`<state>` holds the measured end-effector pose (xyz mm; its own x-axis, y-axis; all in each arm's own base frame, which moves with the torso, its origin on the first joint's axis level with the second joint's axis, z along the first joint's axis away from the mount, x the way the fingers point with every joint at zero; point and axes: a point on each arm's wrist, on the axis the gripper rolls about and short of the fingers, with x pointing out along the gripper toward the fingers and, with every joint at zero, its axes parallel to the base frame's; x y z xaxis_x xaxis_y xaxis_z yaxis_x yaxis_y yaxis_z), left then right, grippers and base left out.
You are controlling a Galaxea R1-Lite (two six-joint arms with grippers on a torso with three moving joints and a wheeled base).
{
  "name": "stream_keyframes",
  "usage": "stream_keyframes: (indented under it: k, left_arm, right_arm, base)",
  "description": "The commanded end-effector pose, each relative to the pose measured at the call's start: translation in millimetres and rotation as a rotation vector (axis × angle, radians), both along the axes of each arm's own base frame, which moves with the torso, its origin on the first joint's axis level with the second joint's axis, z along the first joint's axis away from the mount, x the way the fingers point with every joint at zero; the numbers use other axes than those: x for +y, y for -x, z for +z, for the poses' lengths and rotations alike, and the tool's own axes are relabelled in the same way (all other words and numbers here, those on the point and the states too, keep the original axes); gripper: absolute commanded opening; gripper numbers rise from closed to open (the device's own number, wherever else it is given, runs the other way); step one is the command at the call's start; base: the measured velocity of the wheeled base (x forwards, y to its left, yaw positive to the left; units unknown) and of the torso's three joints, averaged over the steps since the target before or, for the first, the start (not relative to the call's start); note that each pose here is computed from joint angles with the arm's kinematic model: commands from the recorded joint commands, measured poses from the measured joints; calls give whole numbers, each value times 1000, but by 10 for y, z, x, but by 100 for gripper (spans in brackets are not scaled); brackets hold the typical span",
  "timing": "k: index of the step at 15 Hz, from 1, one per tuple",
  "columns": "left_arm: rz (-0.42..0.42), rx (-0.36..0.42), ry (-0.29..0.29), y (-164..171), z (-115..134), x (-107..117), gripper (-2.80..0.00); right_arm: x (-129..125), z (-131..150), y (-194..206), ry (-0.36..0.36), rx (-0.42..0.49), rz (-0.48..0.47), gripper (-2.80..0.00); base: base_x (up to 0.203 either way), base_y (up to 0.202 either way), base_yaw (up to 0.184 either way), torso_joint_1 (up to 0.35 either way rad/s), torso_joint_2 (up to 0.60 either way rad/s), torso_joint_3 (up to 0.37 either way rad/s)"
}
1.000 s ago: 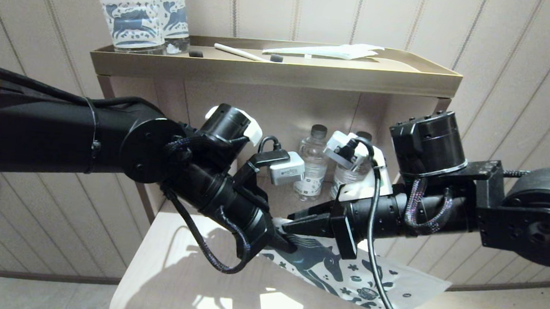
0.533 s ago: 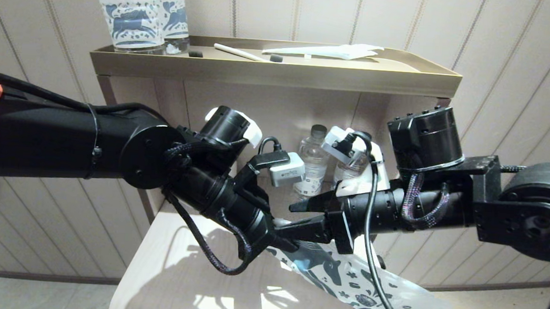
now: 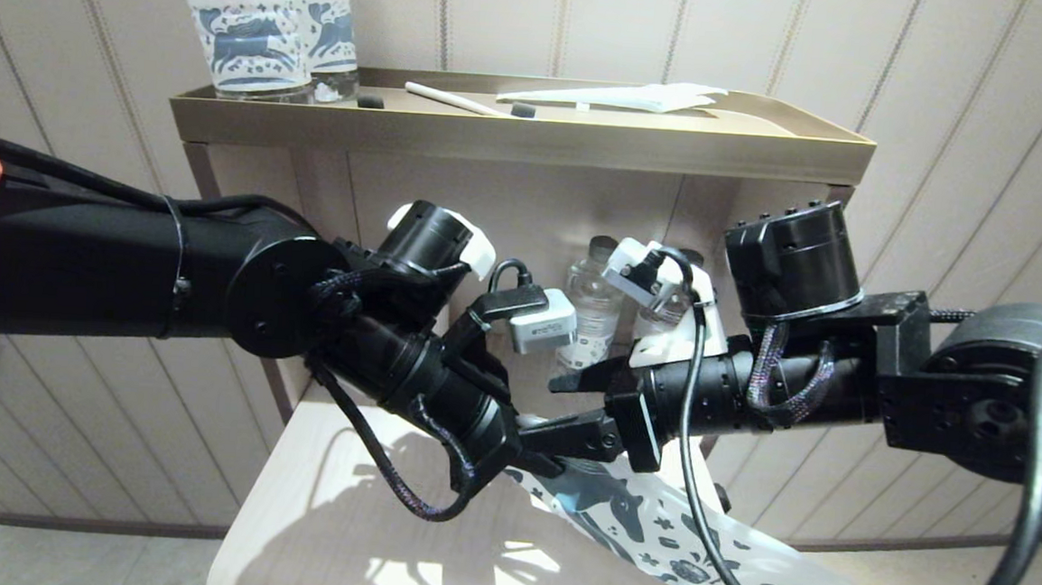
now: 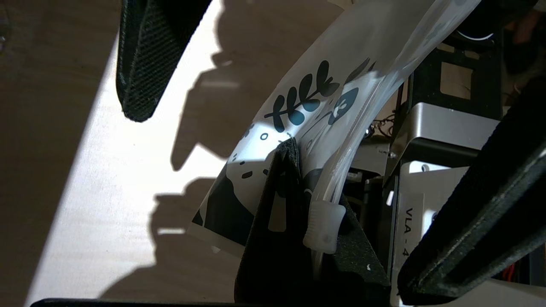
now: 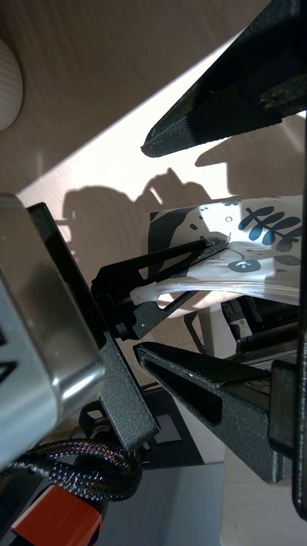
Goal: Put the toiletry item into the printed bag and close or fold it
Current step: Close the strorage bag and place it on the desk
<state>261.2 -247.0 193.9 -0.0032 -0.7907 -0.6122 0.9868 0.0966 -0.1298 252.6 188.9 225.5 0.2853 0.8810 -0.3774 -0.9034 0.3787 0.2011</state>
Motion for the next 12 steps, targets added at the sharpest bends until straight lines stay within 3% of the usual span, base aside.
stream_keyframes:
  k: [1,12]
  left_arm:
    - [-5,1,1,1,-2,-4,-280]
    - [-7,-2,2,1,-1,-5,-280]
  right_arm:
    - [-6,-12,-22,0,2,-3,0]
    - [-65,-35,-87,5,3,-28,0]
  base:
    - [0,0,0,0,0,0]
    - [0,0,0,0,0,0]
